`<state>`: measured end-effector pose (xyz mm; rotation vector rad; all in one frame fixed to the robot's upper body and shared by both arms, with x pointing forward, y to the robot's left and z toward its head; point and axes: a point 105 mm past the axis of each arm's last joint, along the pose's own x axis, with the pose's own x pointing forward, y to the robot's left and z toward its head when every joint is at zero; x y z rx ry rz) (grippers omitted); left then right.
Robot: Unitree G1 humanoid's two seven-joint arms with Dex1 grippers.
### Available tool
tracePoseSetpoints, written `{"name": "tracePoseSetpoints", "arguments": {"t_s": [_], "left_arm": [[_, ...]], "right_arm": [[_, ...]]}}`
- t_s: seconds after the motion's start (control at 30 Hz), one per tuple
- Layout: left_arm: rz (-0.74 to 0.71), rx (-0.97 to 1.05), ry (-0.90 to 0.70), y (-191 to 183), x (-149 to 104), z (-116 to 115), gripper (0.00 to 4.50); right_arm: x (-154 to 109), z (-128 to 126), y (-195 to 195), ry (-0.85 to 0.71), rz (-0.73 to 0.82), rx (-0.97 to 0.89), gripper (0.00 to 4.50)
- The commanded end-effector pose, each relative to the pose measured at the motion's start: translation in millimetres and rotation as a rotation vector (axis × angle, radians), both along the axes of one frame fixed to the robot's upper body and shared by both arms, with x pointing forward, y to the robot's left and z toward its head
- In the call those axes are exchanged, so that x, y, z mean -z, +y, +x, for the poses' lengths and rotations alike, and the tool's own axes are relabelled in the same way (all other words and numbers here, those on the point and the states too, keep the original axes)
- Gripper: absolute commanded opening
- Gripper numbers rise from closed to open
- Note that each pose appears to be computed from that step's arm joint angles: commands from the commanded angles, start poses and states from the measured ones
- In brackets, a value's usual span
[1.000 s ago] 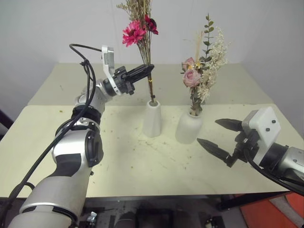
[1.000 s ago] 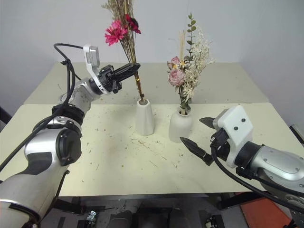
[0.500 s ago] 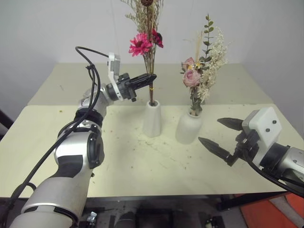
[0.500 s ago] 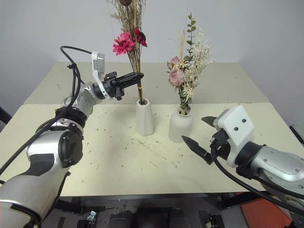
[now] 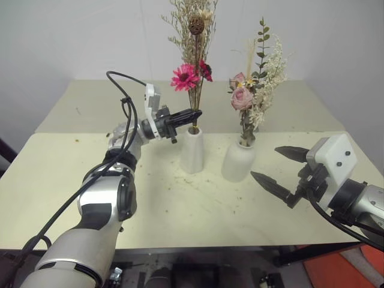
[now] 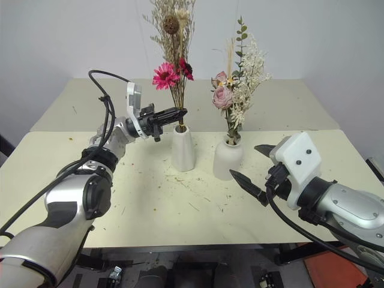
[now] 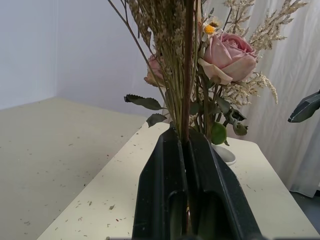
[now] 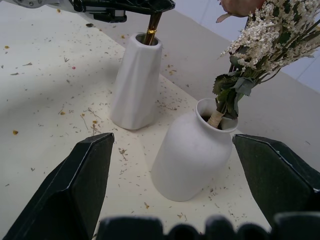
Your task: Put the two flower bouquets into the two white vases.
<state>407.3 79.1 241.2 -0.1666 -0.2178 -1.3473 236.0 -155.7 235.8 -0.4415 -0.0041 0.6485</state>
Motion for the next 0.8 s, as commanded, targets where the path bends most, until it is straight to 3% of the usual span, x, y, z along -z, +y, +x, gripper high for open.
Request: {"name": "tracePoseSetpoints", "arguments": {"t_s": [0.03, 0.23, 0.37, 0.53, 0.8], "left_arm": [[0.009, 0.054, -0.049, 5.8, -12.4, -6.7, 0.80], [0.094, 0.086, -0.062, 19.8, -9.2, -12.6, 2.64], [0.258, -0.008, -0.052, 32.5, 4.3, -5.1, 3.87], [0.310, -0.157, -0.126, 80.8, -18.3, -4.0, 3.87], [0.461, -0.173, -0.215, 142.3, -13.8, -51.7, 3.87]], "right_arm": [[-7.6, -1.0, 2.3, -0.053, -0.011, -0.014, 4.50], [-11.0, -1.0, 3.0, -0.070, -0.004, -0.021, 4.50], [-8.8, 0.5, 2.3, -0.066, -0.014, -0.017, 4.50], [-7.1, 1.3, 1.4, -0.061, -0.024, -0.014, 4.50], [-5.3, 0.8, -9.8, -0.041, -0.035, 0.006, 4.50]]}}
